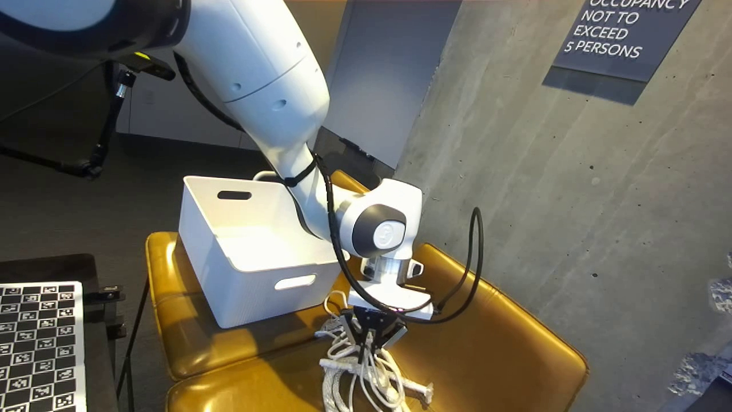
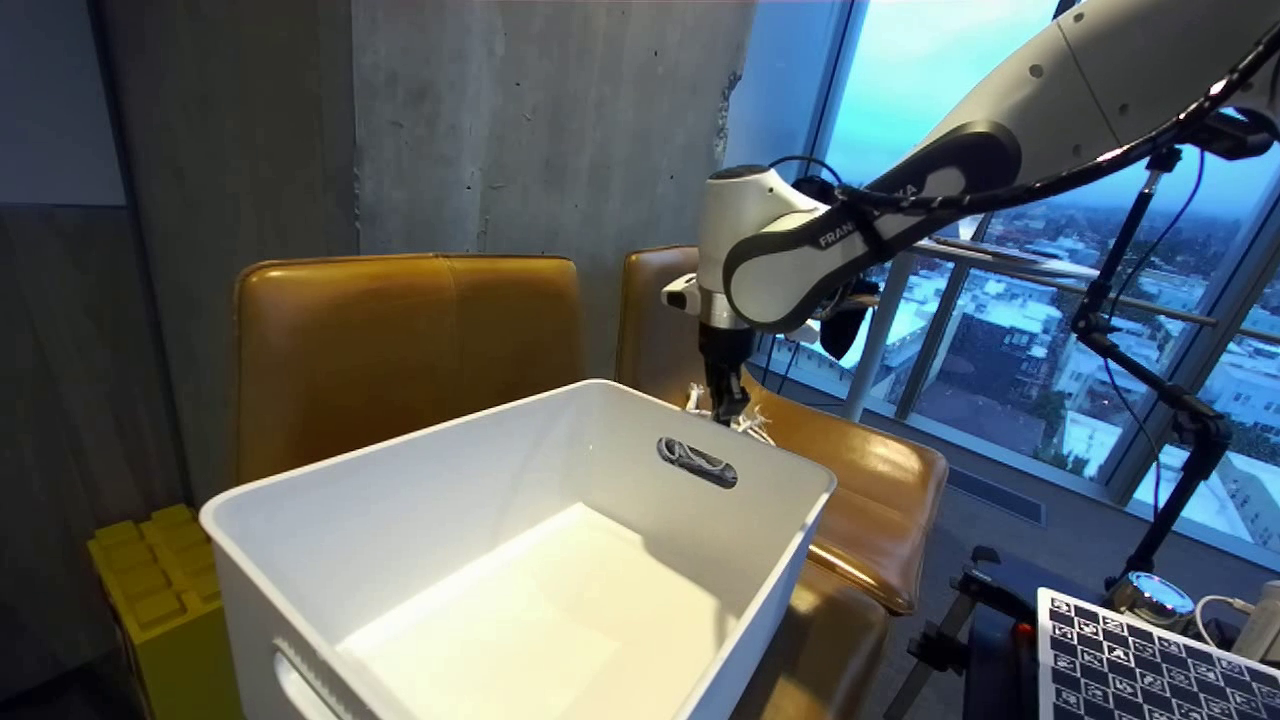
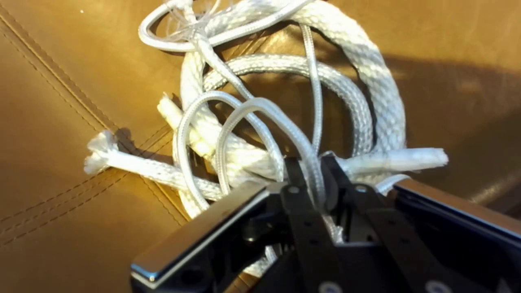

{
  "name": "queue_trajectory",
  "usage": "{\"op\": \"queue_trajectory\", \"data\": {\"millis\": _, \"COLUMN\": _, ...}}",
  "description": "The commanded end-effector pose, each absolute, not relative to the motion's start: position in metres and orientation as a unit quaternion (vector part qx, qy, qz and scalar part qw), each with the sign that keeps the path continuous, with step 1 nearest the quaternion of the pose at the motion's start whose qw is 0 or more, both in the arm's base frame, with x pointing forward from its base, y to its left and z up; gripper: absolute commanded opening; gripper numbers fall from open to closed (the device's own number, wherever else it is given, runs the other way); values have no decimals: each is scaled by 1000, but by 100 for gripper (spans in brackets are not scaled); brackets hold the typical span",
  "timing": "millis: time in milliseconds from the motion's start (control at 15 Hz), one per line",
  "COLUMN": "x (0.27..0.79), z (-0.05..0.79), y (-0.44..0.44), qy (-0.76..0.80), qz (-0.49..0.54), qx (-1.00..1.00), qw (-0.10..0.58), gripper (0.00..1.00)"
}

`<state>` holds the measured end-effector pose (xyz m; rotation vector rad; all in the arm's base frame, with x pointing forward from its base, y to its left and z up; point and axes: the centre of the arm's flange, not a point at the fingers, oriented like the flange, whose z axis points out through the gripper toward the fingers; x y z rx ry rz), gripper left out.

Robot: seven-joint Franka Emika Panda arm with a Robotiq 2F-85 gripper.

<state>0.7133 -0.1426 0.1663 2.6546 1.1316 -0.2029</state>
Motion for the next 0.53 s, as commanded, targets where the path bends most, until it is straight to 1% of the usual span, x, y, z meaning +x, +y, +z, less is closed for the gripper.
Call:
{"op": "queue_trajectory", "data": {"millis": 0, "x": 705, "z": 176, "y": -144, "qy": 406, "qz": -71, "qx": 900, "qw": 143, "gripper": 51}}
{"op": "queue_trajectory", "data": {"millis": 67, "x": 705, "z": 175, "y": -145, "qy": 405, "qz": -70, "qx": 900, "qw": 144, "gripper": 58}}
{"op": "queue_trajectory", "data": {"millis": 133, "x": 705, "z": 175, "y": -147, "qy": 405, "qz": -71, "qx": 900, "qw": 145, "gripper": 42}}
{"op": "queue_trajectory", "data": {"millis": 200, "x": 705, "z": 175, "y": -147, "qy": 405, "qz": -72, "qx": 900, "qw": 146, "gripper": 19}}
{"op": "queue_trajectory", "data": {"millis": 267, "x": 705, "z": 175, "y": -148, "qy": 405, "qz": -73, "qx": 900, "qw": 146, "gripper": 17}}
{"op": "queue_trajectory", "data": {"millis": 333, "x": 705, "z": 174, "y": -149, "qy": 405, "qz": -73, "qx": 900, "qw": 147, "gripper": 11}}
{"op": "queue_trajectory", "data": {"millis": 400, "x": 704, "z": 174, "y": -149, "qy": 404, "qz": -73, "qx": 900, "qw": 147, "gripper": 2}}
{"op": "queue_trajectory", "data": {"millis": 467, "x": 704, "z": 174, "y": -150, "qy": 403, "qz": -74, "qx": 900, "qw": 147, "gripper": 0}}
